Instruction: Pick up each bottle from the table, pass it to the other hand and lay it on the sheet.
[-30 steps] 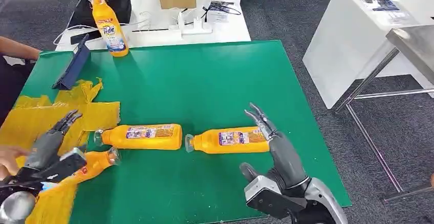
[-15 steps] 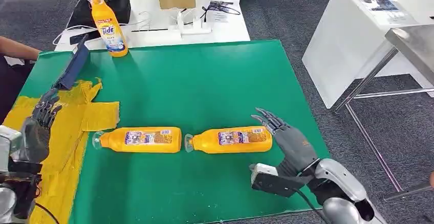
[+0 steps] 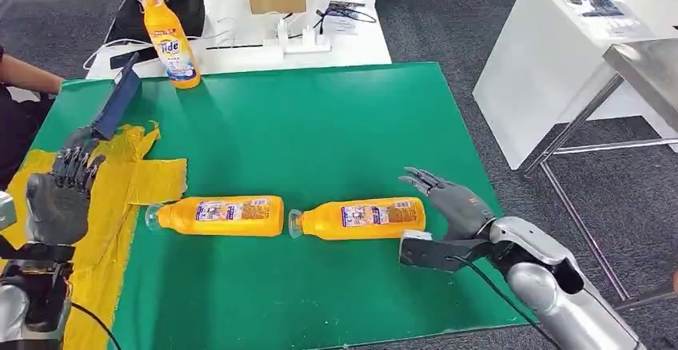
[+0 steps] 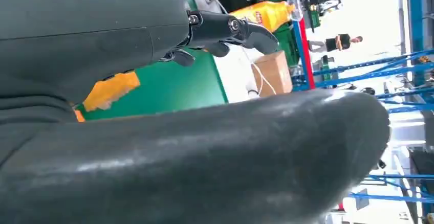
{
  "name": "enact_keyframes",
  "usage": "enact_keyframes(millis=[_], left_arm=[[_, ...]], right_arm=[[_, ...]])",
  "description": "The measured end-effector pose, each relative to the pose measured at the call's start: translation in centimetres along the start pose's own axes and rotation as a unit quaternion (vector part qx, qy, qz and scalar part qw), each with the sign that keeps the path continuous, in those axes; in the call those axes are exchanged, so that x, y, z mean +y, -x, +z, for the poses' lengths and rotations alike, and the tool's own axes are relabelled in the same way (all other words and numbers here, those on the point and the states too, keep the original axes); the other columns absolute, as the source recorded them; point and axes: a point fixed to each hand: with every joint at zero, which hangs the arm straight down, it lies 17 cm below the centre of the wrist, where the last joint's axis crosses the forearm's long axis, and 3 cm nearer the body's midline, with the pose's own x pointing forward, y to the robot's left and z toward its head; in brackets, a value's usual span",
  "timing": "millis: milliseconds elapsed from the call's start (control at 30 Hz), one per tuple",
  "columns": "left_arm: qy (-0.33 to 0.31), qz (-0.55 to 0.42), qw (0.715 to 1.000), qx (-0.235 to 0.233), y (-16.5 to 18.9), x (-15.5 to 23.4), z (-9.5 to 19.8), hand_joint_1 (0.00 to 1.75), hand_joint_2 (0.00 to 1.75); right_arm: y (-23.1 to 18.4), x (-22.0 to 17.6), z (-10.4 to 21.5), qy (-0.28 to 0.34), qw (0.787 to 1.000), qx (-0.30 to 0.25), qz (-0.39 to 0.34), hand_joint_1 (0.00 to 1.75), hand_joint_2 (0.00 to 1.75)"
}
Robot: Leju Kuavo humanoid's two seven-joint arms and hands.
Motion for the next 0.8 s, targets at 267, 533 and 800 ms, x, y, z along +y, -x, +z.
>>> enact_keyframes(millis=[267,533,800], left_arm=[[0.021,0.010,1.000,-0.015,-1.1,-2.0,-1.4,0.00,0.00],[0.038,0.018,0.999,-0.025,-1.9,-3.5,-2.5,0.00,0.00],[0.043,0.020,0.999,-0.024,-1.8,-3.9,-2.6,0.00,0.00]], right_arm=[[0.6,2.0,-2.4,-0.041,0.999,0.014,0.013,0.00,1.75],[0.1,3.9,-4.3,-0.070,0.997,0.014,0.010,0.00,1.75],[0.0,4.8,-4.8,-0.082,0.996,0.015,0.010,0.00,1.75]])
